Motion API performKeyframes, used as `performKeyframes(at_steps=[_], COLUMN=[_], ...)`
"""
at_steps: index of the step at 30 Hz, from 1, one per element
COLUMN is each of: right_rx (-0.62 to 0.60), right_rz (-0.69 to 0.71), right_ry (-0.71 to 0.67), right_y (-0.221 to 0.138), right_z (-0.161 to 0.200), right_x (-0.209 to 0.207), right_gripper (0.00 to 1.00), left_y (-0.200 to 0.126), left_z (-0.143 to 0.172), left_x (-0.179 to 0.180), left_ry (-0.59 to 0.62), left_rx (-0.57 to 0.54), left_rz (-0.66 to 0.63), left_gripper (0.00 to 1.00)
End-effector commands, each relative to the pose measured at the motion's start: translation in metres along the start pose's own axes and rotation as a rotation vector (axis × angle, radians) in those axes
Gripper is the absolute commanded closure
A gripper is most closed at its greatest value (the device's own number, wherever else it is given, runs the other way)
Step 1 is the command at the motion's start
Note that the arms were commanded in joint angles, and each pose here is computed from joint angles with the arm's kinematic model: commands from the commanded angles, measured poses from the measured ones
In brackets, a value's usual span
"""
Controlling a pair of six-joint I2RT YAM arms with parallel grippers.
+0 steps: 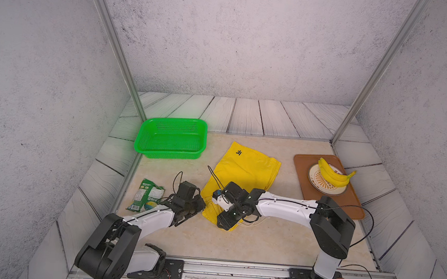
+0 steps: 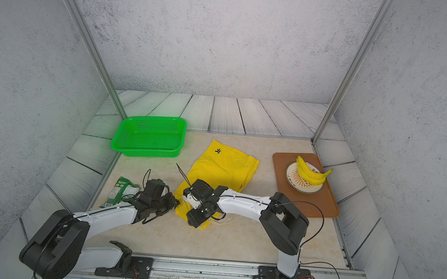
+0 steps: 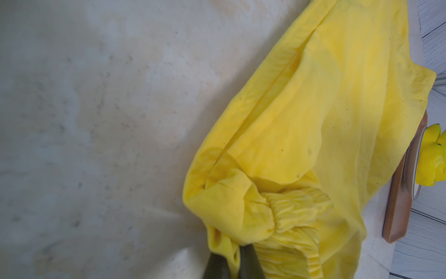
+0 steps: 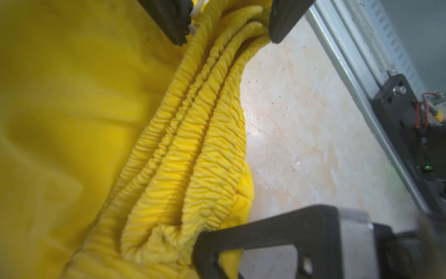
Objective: Roll up the shorts
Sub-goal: Roll the shorts at the center of the board.
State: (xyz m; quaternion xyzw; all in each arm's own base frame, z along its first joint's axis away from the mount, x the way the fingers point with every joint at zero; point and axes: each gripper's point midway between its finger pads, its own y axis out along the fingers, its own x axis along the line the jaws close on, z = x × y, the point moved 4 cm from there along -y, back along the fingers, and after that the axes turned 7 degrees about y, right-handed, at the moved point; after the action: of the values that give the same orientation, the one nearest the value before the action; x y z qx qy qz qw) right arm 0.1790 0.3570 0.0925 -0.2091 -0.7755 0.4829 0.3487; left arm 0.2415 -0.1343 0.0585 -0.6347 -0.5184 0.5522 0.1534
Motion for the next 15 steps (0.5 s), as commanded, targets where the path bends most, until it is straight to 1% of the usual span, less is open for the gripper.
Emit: performKeyframes(at_steps=[1, 4, 5, 6, 9, 10, 13, 15], right_rx=[0.037, 0.027, 0.017, 0.01, -0.003, -0.004, 0.012, 0.02], right_rz=[0.147, 0.141, 0.132, 0.122, 0.044, 0.032, 0.109, 0.153], right_ry=[0.039, 0.049, 0.054, 0.064, 0.122, 0.147, 0.162, 0.158], right_y=[0.008, 0.01, 0.009, 0.009, 0.007, 0.007, 0.009, 0.006], right_z=[0.006, 0.004, 0.002, 0.0, -0.006, -0.008, -0.006, -0.005], right_x=[-0.023, -0.024, -0.024, -0.026, -0.033, -0.039, -0.055, -0.06], right_gripper=[0.49, 0.79, 0.87, 0.91, 0.93, 0.91, 0.82, 0.71], left_y=[-0.003, -0.004, -0.004, -0.005, -0.006, -0.007, -0.011, -0.014], left_z=[0.002, 0.002, 0.002, 0.002, 0.003, 0.003, 0.002, 0.001], left_x=[0.012, 0.011, 0.011, 0.012, 0.01, 0.01, 0.006, 0.004], left_ry=[-0.018, -0.016, -0.014, -0.013, -0.008, -0.008, -0.012, -0.015], left_rx=[0.002, 0.003, 0.003, 0.003, 0.003, 0.005, 0.003, 0.003], left_rz=[-0.07, -0.067, -0.065, -0.065, -0.053, -0.049, -0.035, -0.033], left_gripper=[1.0, 1.0, 1.0, 1.0, 1.0, 1.0, 1.0, 1.0])
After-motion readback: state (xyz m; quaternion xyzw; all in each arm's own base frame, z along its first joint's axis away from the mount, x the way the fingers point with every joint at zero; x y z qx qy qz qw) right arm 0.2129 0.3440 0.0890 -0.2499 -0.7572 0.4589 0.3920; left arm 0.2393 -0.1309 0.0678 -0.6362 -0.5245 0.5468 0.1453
